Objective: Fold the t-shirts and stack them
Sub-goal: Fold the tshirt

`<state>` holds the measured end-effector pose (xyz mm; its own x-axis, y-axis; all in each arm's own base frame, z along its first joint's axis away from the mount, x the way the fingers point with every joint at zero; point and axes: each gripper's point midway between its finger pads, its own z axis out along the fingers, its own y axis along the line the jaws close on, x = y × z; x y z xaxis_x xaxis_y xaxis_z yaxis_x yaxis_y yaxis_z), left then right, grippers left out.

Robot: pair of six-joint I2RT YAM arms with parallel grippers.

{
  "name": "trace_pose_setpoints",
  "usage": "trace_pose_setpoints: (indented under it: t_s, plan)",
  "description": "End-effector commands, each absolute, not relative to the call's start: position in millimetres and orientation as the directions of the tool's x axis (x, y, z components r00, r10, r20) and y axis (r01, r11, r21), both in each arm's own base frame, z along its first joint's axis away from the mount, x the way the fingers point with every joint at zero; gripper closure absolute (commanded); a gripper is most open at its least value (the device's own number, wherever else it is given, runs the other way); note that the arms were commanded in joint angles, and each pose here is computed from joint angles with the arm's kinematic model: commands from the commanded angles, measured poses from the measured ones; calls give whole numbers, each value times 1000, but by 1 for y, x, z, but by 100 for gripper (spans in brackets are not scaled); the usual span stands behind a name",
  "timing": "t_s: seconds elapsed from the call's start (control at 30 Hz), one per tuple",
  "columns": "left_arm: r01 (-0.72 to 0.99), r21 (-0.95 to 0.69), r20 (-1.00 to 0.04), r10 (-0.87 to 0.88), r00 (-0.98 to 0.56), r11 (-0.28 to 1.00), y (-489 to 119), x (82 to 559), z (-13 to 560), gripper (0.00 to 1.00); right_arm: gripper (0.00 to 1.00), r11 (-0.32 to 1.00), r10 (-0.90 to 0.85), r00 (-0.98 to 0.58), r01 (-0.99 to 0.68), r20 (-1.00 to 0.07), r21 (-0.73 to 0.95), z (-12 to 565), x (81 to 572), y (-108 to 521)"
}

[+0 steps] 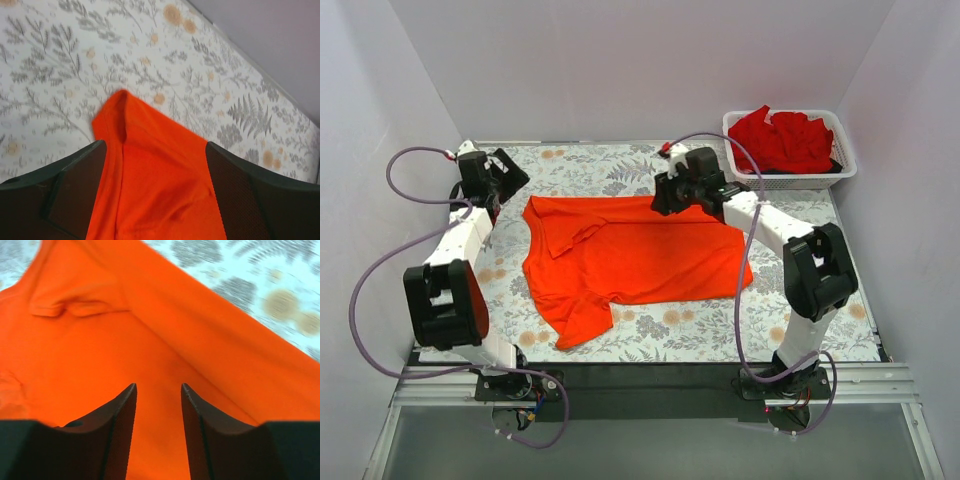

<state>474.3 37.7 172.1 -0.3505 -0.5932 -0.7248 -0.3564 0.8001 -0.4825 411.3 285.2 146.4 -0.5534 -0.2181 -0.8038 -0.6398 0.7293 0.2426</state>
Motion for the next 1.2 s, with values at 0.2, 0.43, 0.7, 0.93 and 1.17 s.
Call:
trace_pose_setpoints:
  t_s: [0.2,0.43,0.7,0.93,1.17]
  plan:
    - [-370,-411,-658,-552,-512,833,-10,356,131,23,63,591,-290,-428,-784,-856,191,147,386,414]
    - [-327,-379,-658,-500,-562,866,-24,332,116,25,65,519,-330,-393,-835,-859,182,116,381,472]
    - [-306,-402,-630,-504,-591,863,-33,337,113,26,67,503,-354,-390,-846,-850,179,88,379,498]
    - [-302,-408,-629,-505,-591,862,-34,338,114,26,67,508,-355,-399,-841,-845,184,76,381,508]
    - [-301,-409,-627,-505,-593,862,-34,338,114,26,67,507,-356,-398,-842,-845,184,72,384,512]
